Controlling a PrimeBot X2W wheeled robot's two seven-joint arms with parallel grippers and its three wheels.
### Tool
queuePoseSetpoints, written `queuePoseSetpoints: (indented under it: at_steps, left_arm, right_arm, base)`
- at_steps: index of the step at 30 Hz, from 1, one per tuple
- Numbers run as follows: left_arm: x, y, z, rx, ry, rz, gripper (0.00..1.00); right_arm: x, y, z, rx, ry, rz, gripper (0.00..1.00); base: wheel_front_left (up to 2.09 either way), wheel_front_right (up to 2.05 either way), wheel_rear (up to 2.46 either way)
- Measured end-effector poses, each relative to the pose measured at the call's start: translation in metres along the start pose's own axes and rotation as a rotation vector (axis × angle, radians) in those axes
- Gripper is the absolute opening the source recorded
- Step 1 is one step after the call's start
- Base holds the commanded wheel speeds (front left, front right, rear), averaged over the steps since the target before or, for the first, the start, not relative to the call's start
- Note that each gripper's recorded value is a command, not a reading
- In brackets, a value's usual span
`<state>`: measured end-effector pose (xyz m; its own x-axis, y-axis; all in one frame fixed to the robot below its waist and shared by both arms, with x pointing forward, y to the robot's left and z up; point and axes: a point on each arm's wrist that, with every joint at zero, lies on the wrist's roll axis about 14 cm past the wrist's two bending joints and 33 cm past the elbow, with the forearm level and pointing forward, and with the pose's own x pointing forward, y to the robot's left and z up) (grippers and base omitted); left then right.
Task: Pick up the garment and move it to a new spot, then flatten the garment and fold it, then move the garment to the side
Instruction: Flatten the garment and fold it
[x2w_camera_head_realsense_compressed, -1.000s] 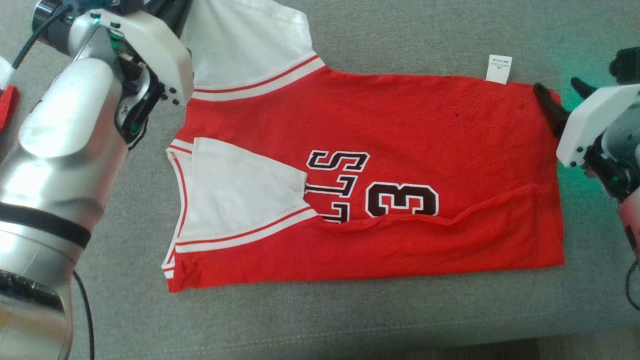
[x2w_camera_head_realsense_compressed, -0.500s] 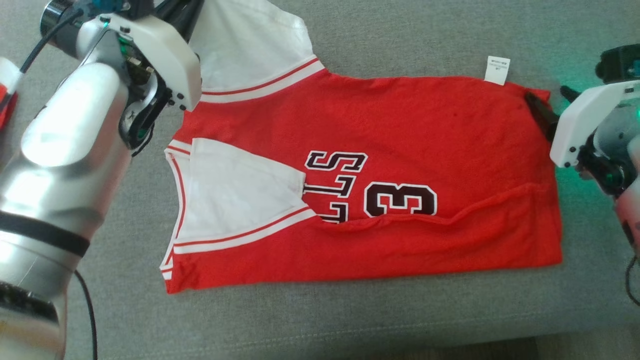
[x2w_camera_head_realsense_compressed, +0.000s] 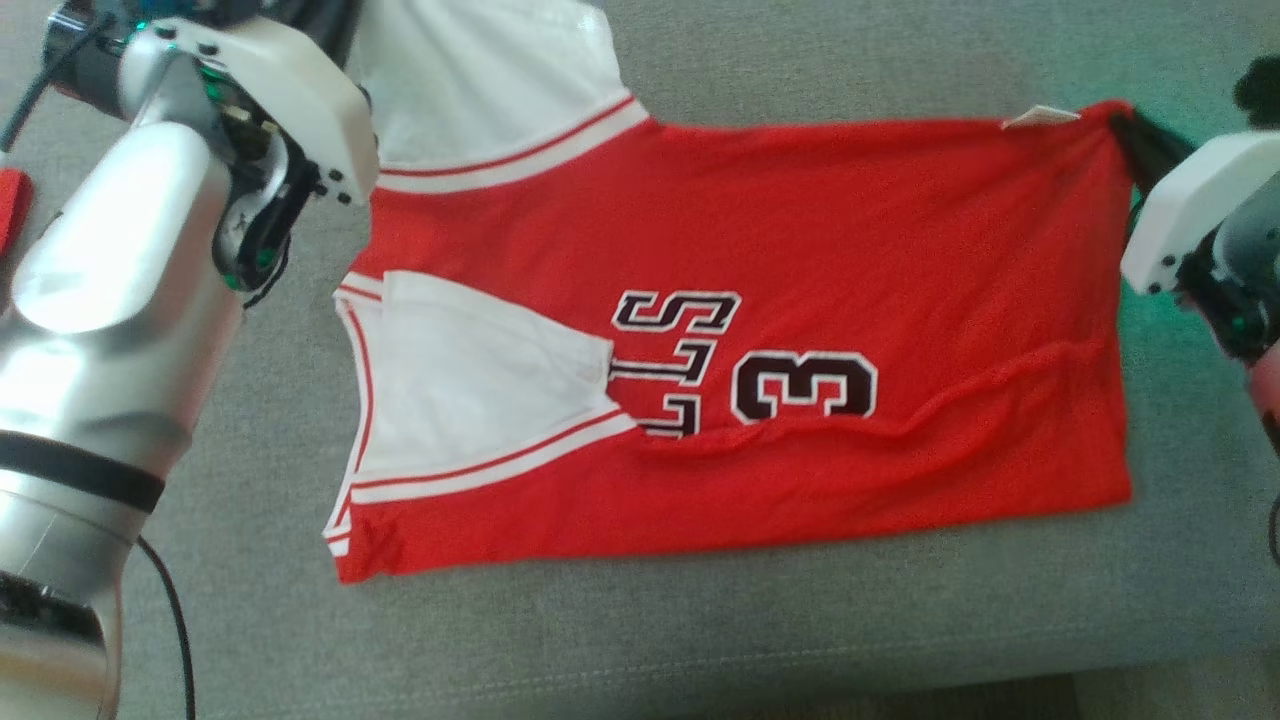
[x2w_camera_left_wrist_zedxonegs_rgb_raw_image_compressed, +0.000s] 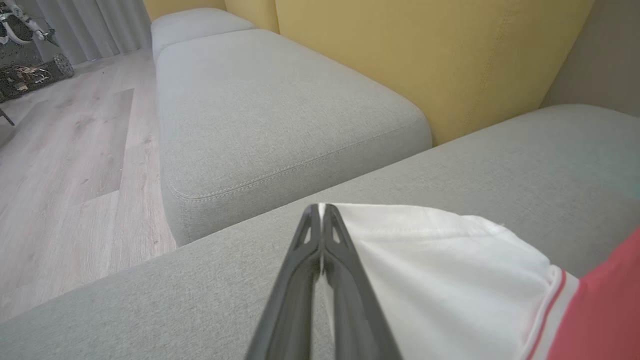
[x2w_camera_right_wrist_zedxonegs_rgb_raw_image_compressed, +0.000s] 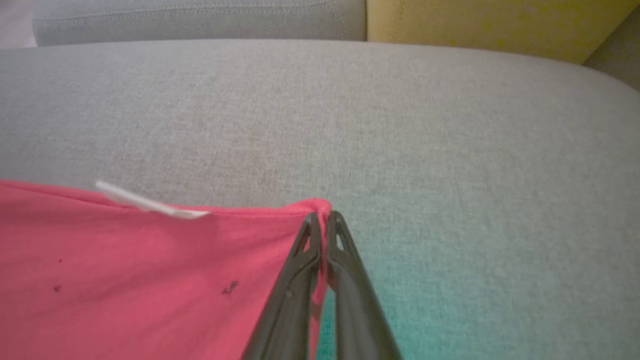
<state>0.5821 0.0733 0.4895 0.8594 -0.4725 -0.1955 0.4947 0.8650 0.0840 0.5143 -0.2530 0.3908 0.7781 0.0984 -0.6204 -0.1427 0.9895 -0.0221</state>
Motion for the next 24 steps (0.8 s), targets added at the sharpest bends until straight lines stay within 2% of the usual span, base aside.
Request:
queuePoseSetpoints:
  at_steps: [8, 14, 24]
  left_arm:
    - [0.005, 0.015, -0.002, -0.039, -0.035, 0.063, 0.00]
    - [0.020, 0.026, 0.029, -0.035, -0.135, 0.114, 0.00]
    - [0.017, 0.018, 0.024, 0.001, -0.112, 0.076, 0.00]
  right_arm:
    - [0.013, -0.008, 0.023, -0.018, -0.104, -0.036, 0.00]
    - [0.018, -0.006, 0.050, -0.009, -0.211, -0.051, 0.00]
    - [0.010, 0.000, 0.052, -0.014, -0.258, -0.049, 0.00]
  base:
    - [0.00, 0.00, 0.00]
    - [0.00, 0.00, 0.00]
    - [0.00, 0.00, 0.00]
